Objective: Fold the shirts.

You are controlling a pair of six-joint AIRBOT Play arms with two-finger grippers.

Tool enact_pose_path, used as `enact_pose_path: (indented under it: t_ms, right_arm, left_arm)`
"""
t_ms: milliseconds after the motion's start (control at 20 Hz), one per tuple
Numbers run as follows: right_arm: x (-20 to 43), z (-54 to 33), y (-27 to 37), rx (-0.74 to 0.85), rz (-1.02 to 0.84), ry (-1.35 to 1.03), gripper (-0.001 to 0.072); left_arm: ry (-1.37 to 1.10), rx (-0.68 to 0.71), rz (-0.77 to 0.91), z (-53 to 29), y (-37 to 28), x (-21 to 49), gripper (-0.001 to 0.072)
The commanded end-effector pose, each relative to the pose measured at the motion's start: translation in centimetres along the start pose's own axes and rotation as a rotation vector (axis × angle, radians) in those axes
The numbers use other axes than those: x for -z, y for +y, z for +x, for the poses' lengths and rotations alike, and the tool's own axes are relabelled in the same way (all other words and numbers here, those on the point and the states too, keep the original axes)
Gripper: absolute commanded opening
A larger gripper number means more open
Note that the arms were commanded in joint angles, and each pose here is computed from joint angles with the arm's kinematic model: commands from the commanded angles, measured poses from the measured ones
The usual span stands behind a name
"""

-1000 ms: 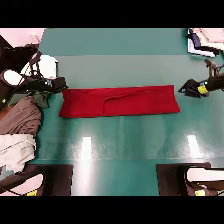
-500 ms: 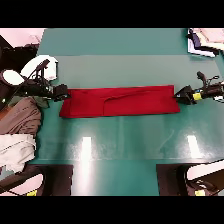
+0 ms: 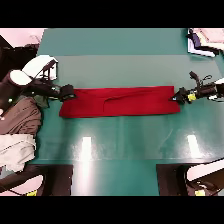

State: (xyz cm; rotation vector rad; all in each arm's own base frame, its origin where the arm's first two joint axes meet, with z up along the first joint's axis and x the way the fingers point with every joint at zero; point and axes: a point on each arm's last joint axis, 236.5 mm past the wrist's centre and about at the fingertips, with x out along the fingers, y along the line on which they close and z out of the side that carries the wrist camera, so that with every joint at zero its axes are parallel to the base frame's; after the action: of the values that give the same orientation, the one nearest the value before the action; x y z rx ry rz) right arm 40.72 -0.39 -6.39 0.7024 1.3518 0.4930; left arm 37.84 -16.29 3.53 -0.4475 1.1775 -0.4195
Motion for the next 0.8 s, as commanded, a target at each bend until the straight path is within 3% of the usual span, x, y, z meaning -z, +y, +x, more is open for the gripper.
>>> enact_pose_path:
  t_ms: [0, 350, 750]
  right_arm:
    - [-1.0, -2.1, 4.5, -0.064, -0.067, -0.072, 0.0011]
    - [-1.9, -6.5, 21.4, -0.191, -0.334, -0.121, 0.0011]
    - [0.9, -5.3, 36.4, -0.246, -0.648, -0.133, 0.0011]
  left_arm:
    - [-0.017, 0.038, 0.079, 3.3, -4.0, -1.3, 0.0025]
    - [0.144, 0.113, 0.251, 14.2, -12.1, -1.4, 0.0025]
    - [0.207, 0.079, 0.175, 19.5, -9.9, -0.1, 0.0025]
